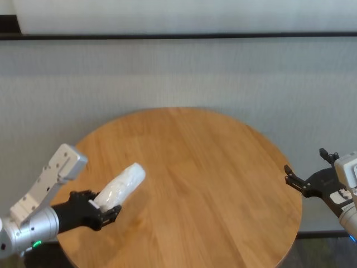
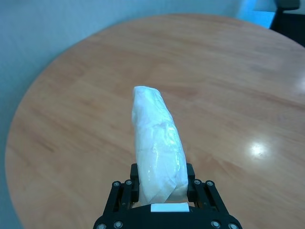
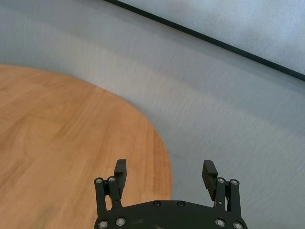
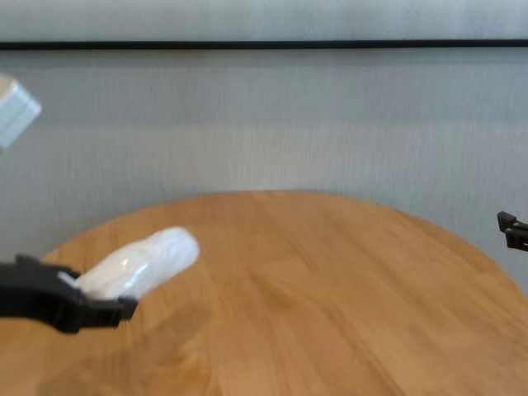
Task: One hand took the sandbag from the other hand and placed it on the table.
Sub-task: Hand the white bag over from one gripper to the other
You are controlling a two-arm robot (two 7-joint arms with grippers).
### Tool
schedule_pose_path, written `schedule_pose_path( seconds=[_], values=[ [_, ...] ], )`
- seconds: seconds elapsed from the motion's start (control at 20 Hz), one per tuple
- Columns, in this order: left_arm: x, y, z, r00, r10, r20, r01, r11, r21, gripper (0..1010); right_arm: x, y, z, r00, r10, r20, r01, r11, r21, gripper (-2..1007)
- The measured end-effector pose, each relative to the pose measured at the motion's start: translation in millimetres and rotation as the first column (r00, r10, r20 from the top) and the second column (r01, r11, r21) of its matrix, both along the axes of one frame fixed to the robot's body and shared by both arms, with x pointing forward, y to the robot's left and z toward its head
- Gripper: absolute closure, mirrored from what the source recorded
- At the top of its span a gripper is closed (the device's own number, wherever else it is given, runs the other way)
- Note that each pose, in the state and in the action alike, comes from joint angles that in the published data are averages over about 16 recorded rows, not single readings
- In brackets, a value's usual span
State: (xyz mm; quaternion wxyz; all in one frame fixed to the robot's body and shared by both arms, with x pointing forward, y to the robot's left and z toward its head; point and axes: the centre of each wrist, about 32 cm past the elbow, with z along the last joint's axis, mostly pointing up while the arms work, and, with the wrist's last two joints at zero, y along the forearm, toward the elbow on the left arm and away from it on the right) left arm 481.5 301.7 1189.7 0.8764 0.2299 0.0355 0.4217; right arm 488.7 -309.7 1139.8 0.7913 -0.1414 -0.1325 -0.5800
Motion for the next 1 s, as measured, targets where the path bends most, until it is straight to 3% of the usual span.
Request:
schedule_pose_path(
  seconds=[0.25,0.5,0.8,1.0],
  values=[
    [10.5,1.7,22.5,0.9956,-0.089,0.027,0.089,0.996,0.014,443,0.0,0.0,0.0,1.0000,0.000,0.000,0.000,1.0000,0.000,4],
    [18.7,5.3,44.0,0.9844,-0.167,0.056,0.167,0.986,0.016,443,0.0,0.0,0.0,1.0000,0.000,0.000,0.000,1.0000,0.000,4],
    [26.2,10.8,65.4,0.9614,-0.260,0.089,0.262,0.965,-0.004,442,0.0,0.0,0.0,1.0000,0.000,0.000,0.000,1.0000,0.000,4],
    [29.7,13.8,77.2,0.9377,-0.329,0.111,0.333,0.943,-0.015,442,0.0,0.0,0.0,1.0000,0.000,0.000,0.000,1.0000,0.000,4]
  ],
)
